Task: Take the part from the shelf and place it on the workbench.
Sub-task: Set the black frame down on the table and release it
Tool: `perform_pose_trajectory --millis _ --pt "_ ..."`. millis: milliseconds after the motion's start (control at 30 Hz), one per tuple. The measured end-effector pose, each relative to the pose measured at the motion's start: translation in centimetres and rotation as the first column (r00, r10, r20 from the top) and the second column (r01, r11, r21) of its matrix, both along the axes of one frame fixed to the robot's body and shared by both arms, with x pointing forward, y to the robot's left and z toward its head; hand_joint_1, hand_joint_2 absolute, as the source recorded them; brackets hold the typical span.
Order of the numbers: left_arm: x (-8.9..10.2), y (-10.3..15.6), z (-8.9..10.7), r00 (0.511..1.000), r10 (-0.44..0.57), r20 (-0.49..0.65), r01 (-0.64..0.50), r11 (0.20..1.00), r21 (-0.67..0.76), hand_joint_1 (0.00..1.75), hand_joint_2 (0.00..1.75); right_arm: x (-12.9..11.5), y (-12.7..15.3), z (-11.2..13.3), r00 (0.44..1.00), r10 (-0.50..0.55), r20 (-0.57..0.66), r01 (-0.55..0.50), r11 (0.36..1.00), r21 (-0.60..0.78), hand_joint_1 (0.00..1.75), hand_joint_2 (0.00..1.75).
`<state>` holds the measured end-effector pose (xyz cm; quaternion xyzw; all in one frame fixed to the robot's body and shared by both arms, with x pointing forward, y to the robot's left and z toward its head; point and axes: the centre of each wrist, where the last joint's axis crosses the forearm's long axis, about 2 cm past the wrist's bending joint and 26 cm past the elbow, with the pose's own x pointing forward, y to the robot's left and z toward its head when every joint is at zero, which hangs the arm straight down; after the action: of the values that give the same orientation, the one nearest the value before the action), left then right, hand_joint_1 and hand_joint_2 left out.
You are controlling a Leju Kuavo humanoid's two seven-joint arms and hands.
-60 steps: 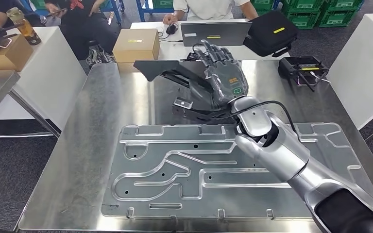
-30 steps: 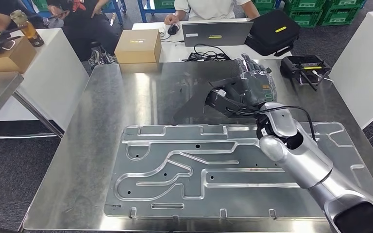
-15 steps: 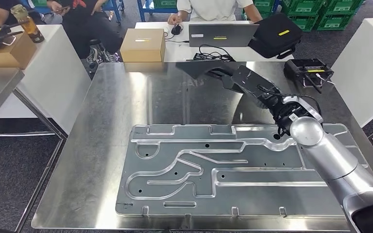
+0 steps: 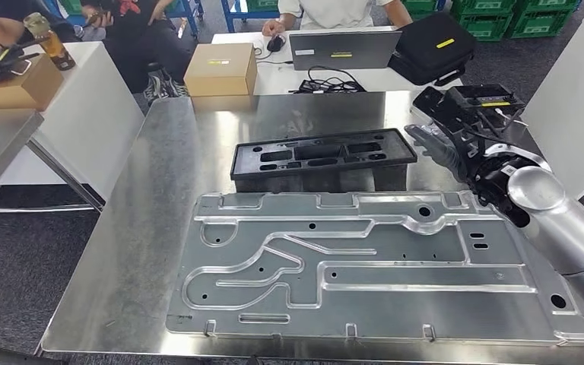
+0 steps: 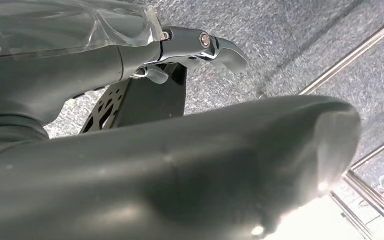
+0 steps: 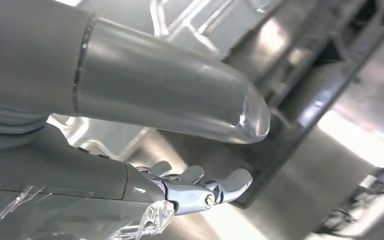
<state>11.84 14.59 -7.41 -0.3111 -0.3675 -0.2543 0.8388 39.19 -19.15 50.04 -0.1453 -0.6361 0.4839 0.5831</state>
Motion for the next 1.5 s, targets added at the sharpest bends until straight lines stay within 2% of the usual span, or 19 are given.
perform_pose_trajectory --millis 333,400,467,567,600,667,733,767,800,900,1000,1133,1300,1433,1500 --pt "0.4 0.3 0.0 1.0 0.023 0.005 -0.024 1.0 0.01 0.0 0.0 0.4 -2.4 -0.8 0.991 -0.111 0.075 0.11 0.994 0.008 0.0 0.0" --pt "0.4 0.3 0.0 1.0 0.03 0.005 -0.03 0.999 0.02 0.0 0.0 0.5 -2.7 -1.4 0.982 -0.122 0.143 0.109 0.989 0.096 0.0 0.0" --pt "0.1 0.3 -0.1 0.999 0.039 0.005 -0.039 0.999 0.036 0.0 0.0 0.3 -3.0 -2.6 0.96 -0.132 0.246 0.071 0.968 0.24 0.0 0.0" --pt "-0.4 0.4 -0.3 0.998 0.058 0.006 -0.058 0.997 0.059 0.0 0.0 -0.9 -3.2 -3.5 0.894 -0.17 0.414 -0.022 0.907 0.42 0.0 0.0" --pt "-0.6 0.4 -0.3 0.998 0.067 0.01 -0.067 0.996 0.067 0.0 0.0 -1.5 -3.2 -3.9 0.852 -0.194 0.485 -0.059 0.887 0.457 0.0 0.0" --pt "-0.9 0.5 -0.4 0.996 0.091 0.02 -0.093 0.992 0.082 0.0 0.0 -3.6 -2.9 -5.1 0.714 -0.244 0.657 -0.152 0.861 0.485 0.0 0.0" --pt "-1.1 0.7 -0.5 0.992 0.119 0.03 -0.121 0.988 0.095 0.0 0.0 -6.5 -2.3 -7.1 0.543 -0.291 0.788 -0.225 0.853 0.47 0.0 0.87" --pt "-1.1 0.8 -0.6 0.991 0.13 0.033 -0.133 0.986 0.1 0.0 0.0 -7.9 -2.0 -8.2 0.477 -0.309 0.822 -0.251 0.849 0.465 0.0 1.31" --pt "-1.1 0.8 -0.6 0.99 0.138 0.034 -0.141 0.985 0.104 0.0 0.0 -9.2 -1.7 -9.4 0.439 -0.324 0.838 -0.277 0.838 0.469 0.0 1.75" --pt "-0.9 0.9 -0.6 0.987 0.157 0.034 -0.16 0.981 0.108 0.0 0.0 -13.1 -1.5 -12.8 0.384 -0.366 0.848 -0.365 0.783 0.504 0.0 1.75" --pt "-0.9 1.0 -0.6 0.986 0.168 0.023 -0.169 0.979 0.118 0.0 0.0 -16.3 -1.9 -14.7 0.297 -0.421 0.857 -0.409 0.755 0.513 0.0 1.75" --pt "-0.7 0.9 -0.5 0.984 0.18 0.018 -0.18 0.976 0.121 0.0 0.0 -19.3 -2.7 -15.3 0.22 -0.494 0.841 -0.39 0.746 0.54 0.0 1.75" --pt "-0.6 0.7 -0.4 0.979 0.205 0.011 -0.205 0.973 0.11 0.0 0.0 -21.7 -3.3 -15.2 0.147 -0.541 0.828 -0.336 0.76 0.556 0.0 1.75" --pt "-0.5 0.6 -0.4 0.976 0.218 0.009 -0.218 0.971 0.101 0.0 0.0 -23.0 -3.6 -15.0 0.106 -0.56 0.822 -0.309 0.767 0.563 0.0 0.0" --pt "-0.5 0.6 -0.4 0.974 0.226 0.006 -0.226 0.969 0.099 0.0 0.0 -23.5 -3.8 -15.1 0.104 -0.569 0.816 -0.298 0.765 0.571 0.0 0.0"
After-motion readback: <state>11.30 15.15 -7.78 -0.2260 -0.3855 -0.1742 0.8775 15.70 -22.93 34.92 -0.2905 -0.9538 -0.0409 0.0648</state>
